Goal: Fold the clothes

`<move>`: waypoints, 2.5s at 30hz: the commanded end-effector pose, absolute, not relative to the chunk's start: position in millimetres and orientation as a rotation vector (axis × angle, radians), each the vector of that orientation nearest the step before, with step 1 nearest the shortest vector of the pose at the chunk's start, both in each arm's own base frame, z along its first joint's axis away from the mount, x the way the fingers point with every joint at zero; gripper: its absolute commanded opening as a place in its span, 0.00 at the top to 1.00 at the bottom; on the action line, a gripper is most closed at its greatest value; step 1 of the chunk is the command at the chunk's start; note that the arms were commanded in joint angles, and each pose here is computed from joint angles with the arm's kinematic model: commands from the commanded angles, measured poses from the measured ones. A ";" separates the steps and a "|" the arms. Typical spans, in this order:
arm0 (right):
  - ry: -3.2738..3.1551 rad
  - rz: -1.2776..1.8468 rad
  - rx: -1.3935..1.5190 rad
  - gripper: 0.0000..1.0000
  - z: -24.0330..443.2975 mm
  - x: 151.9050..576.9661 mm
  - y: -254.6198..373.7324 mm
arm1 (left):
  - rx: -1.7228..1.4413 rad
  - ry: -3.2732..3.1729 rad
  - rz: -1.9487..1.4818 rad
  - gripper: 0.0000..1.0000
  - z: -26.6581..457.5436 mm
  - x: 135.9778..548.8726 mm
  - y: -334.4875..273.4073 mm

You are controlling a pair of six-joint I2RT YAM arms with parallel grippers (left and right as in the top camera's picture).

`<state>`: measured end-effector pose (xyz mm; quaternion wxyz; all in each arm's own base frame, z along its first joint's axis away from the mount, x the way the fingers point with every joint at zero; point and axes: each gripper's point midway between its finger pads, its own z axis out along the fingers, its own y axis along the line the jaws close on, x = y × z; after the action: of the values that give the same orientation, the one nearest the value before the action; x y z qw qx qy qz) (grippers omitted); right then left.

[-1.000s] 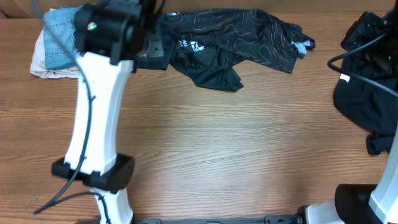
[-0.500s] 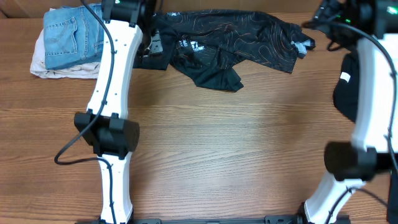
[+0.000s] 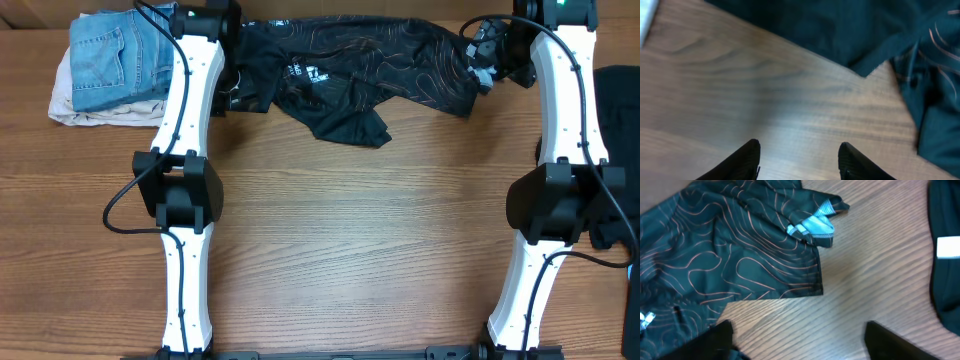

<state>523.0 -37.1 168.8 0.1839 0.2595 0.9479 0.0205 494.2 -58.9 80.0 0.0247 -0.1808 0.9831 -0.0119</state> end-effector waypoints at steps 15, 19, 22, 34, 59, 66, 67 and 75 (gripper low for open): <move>2.737 0.055 0.729 0.00 121.5 534.7 -36.7 | -1.131 2.800 -0.126 0.51 21.9 539.8 -58.5; 2.775 0.047 0.755 0.00 101.3 533.1 -36.5 | -1.313 2.701 -0.172 0.51 23.0 547.2 -54.0; 2.761 0.053 0.791 0.00 100.8 534.2 -36.6 | -1.363 2.681 -0.168 0.51 22.8 546.3 -52.6; 2.777 0.048 0.795 0.00 99.7 530.3 -36.3 | -1.540 2.558 -0.124 0.51 23.0 548.5 -39.3; 2.728 0.068 0.940 0.00 90.4 535.4 -37.1 | -1.640 2.622 -0.006 0.50 -29.7 530.0 -26.0; 2.734 0.066 0.942 0.08 61.7 538.0 -37.4 | -1.629 2.628 0.000 0.60 -32.3 530.1 -25.4; 2.735 0.066 0.942 0.10 58.0 538.2 -37.4 | -1.628 2.626 0.005 0.62 -32.3 530.2 -24.7; 2.707 0.134 0.926 0.13 25.4 548.6 -31.5 | -1.592 2.631 0.027 0.66 -32.1 531.3 -21.6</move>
<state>550.5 -35.0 38.0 0.1483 0.3177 0.9359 0.0326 538.6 -28.2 4.0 0.0547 -0.5180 0.8535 -0.0169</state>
